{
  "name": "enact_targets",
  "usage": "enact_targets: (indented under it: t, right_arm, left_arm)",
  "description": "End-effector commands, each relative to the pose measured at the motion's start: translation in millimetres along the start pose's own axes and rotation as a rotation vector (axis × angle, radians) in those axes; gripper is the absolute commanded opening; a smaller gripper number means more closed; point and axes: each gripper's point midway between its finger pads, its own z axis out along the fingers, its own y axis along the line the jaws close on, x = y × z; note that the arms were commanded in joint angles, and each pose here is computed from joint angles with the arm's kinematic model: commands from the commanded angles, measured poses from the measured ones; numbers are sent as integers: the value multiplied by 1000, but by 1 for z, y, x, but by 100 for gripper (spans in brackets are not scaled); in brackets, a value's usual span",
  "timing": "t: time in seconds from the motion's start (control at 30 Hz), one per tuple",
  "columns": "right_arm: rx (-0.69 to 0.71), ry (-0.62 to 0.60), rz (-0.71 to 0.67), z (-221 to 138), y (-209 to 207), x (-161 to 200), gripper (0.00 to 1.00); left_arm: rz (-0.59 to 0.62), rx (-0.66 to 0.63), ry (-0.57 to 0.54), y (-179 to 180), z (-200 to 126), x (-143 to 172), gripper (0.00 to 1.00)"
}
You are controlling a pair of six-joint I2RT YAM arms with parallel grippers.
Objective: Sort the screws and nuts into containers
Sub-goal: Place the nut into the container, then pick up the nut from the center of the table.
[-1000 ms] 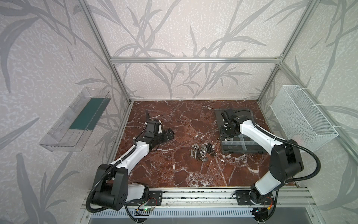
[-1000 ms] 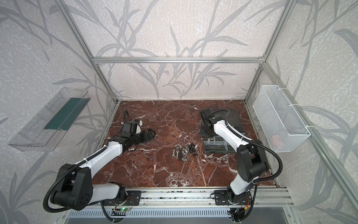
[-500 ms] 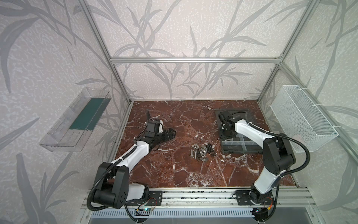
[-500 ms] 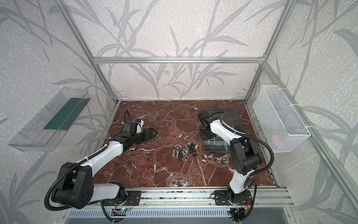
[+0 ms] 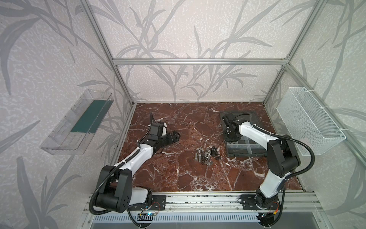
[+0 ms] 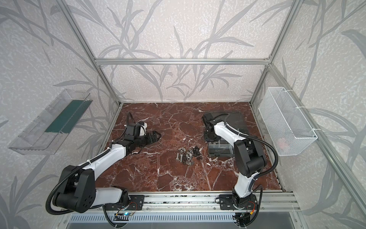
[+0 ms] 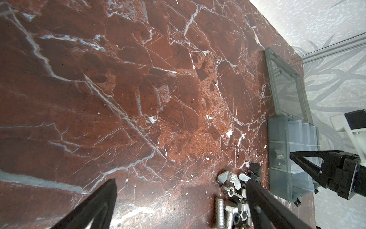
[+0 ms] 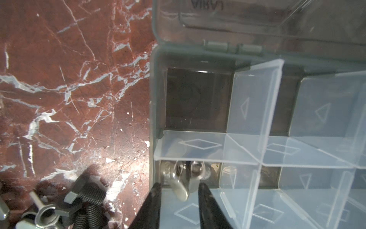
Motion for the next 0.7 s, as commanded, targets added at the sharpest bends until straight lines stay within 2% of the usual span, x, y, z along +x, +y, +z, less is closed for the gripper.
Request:
enact_targets:
  t: [0.0, 0.3, 0.67]
  right_arm:
    - [1, -29, -3, -10, -2, -9, 38]
    - [-40, -58, -15, -26, 1, -9, 41]
    - [-208, -186, -34, -86, 13, -5, 42]
  left_arm:
    - [-12, 5, 0, 1, 2, 1, 99]
    - [-15, 2, -9, 1, -1, 0, 99]
    - [-24, 7, -5, 1, 2, 0, 99]
